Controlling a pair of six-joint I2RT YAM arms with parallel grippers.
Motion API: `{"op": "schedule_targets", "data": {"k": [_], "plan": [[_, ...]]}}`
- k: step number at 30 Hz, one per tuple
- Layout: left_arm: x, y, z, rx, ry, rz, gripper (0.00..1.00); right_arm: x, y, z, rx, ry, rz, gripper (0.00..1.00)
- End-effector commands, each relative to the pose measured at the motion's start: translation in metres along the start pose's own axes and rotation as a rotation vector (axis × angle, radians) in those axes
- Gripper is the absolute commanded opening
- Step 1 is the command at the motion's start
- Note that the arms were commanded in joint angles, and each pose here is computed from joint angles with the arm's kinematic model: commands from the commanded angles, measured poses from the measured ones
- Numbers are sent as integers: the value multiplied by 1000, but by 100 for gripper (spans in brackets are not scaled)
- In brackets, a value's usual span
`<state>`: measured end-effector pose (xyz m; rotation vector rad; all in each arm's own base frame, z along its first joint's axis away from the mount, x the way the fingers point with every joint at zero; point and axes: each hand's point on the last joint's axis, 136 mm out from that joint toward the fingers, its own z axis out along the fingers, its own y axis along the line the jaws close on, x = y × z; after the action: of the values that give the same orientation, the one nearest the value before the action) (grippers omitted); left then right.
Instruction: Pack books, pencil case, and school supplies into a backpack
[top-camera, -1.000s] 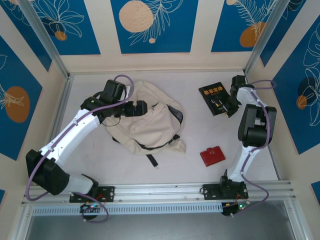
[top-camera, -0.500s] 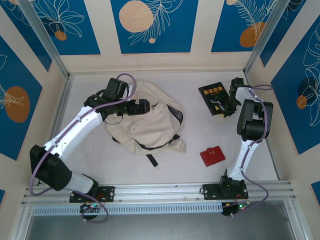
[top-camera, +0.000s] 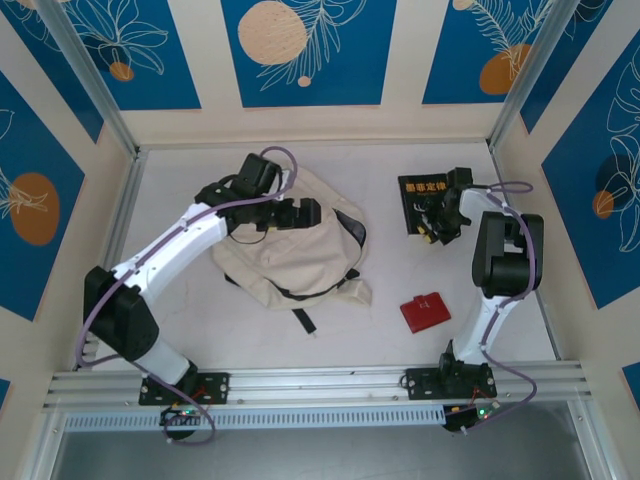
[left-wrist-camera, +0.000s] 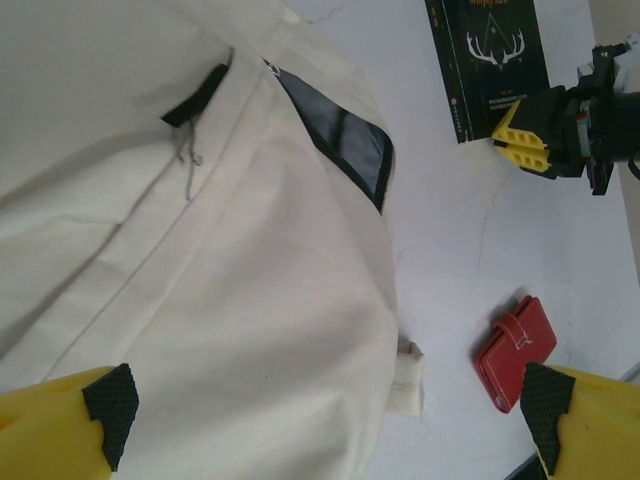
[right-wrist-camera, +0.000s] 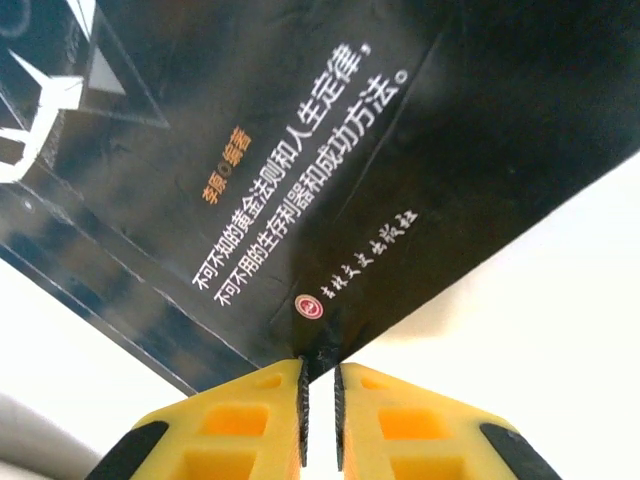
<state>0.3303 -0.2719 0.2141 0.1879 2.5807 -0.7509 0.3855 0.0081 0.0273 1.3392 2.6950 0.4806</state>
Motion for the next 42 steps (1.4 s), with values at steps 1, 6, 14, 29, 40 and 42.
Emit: {"op": "schedule_targets", "data": {"k": [1, 6, 14, 29, 40, 42], "plan": [[-6, -29, 9, 68, -3, 10, 100, 49, -36, 10, 93, 135, 46, 16], [0, -50, 30, 81, 35, 37, 100, 65, -49, 0, 95, 120, 19, 16], [11, -71, 54, 93, 73, 41, 100, 26, -29, -60, 48, -114, -127, 46], [18, -79, 66, 99, 95, 28, 100, -80, -4, -36, 84, -72, -393, 66], [21, -83, 73, 100, 115, 30, 100, -81, 7, -7, 0, 66, -453, 62], [21, -84, 74, 103, 118, 30, 100, -68, 8, -3, -22, 134, -455, 54]]}}
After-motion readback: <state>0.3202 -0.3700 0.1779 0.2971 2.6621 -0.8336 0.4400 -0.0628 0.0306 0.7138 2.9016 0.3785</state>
